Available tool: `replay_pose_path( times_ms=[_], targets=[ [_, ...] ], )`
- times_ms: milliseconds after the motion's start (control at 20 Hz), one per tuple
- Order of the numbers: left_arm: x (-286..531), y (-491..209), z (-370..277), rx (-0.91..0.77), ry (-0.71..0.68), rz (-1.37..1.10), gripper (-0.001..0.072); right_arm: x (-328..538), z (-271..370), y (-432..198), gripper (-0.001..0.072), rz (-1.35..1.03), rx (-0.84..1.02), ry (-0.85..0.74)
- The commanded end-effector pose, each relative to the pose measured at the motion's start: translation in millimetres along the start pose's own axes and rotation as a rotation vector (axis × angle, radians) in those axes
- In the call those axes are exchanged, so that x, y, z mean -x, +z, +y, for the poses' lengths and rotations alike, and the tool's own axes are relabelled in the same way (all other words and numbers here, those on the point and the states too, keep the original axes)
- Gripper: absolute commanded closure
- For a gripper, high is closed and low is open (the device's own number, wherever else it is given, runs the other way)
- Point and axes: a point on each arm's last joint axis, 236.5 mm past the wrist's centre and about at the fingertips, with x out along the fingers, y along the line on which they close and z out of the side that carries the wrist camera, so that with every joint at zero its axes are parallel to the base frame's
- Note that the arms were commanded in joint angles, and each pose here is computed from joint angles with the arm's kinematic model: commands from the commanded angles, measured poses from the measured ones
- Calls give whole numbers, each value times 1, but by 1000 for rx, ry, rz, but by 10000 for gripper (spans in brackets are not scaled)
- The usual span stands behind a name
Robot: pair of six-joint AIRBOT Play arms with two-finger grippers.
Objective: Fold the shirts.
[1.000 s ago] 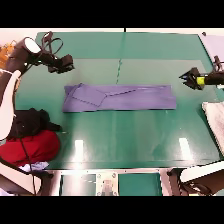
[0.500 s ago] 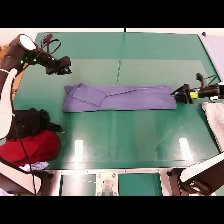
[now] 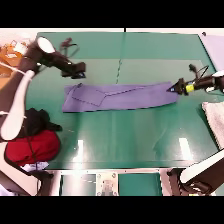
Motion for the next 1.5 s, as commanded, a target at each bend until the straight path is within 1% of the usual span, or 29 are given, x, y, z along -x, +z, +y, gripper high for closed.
replay_pose_path(
  times_ms=[0, 100, 200, 350, 450, 650, 800, 900, 1000, 1100, 1300, 1450],
  targets=[
    [-70, -26, -82, -86, -111, 41, 684, 50, 74, -1, 701, -50, 145, -9],
    [-123, -46, -132, -95, -188, 34, 684, 70, 119, -15, 700, -58, 214, -17],
    [-167, -57, -169, -48, -259, -6, 684, 80, 152, -34, 700, -34, 240, -14],
    [-207, -67, -202, 106, -371, -42, 684, 80, 181, -49, 700, -11, 280, -11],
    [-221, -79, -214, 122, -413, -3, 684, 75, 189, -52, 699, 1, 300, -7],
    [-210, -81, -208, 108, -436, 68, 684, 73, 191, -49, 700, -12, 305, -9],
    [-165, -67, -193, 16, -456, 140, 685, 72, 195, -49, 700, -11, 309, 4],
    [-123, -52, -166, -69, -403, 162, 685, 66, 214, -51, 700, -7, 318, 62],
    [-73, -33, -126, -147, -293, 162, 685, 54, 238, -51, 700, -11, 331, 116],
    [-21, -17, -82, -179, -174, 141, 684, 32, 263, -50, 699, -18, 343, 134],
    [69, 2, -7, -138, -4, 75, 684, -40, 331, -52, 699, -55, 436, 187],
    [118, 6, 36, -82, 78, 29, 684, -129, 373, -71, 699, -37, 457, 226]
  ],
)
